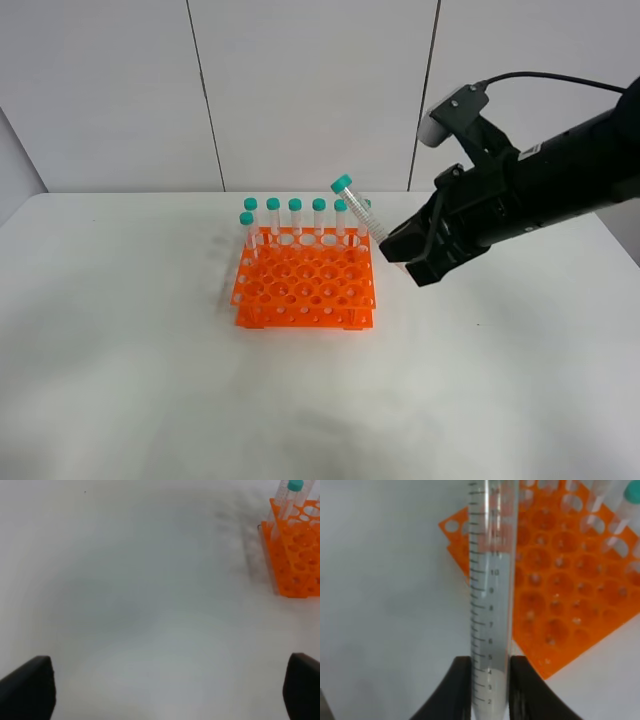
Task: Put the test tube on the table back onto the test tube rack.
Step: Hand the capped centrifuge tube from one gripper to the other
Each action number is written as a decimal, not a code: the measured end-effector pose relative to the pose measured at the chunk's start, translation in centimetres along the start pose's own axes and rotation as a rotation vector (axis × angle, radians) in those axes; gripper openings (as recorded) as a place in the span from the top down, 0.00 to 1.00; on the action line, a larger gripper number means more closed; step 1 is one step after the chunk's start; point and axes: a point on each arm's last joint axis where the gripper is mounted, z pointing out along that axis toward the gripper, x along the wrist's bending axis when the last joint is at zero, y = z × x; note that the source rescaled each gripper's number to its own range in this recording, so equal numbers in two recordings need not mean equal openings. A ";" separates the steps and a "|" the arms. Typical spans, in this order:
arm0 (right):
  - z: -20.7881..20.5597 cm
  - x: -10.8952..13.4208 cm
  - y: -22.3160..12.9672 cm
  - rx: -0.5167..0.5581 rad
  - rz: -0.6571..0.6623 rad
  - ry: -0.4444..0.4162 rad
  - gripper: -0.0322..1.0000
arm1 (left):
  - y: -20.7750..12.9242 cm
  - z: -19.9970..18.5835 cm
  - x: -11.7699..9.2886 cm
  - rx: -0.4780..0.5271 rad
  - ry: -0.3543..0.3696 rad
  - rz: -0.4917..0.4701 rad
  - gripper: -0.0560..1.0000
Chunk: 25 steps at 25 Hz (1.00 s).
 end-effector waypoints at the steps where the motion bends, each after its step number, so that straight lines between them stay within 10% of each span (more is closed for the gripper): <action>1: 0.1 0.1 0.0 -0.009 0.012 0.005 0.97 | 0.0 0.0 0.0 0.000 0.000 0.000 0.00; 25: 0.0 -0.1 0.3 -0.057 0.036 -0.024 0.97 | 0.0 0.0 0.0 0.000 0.000 0.000 0.00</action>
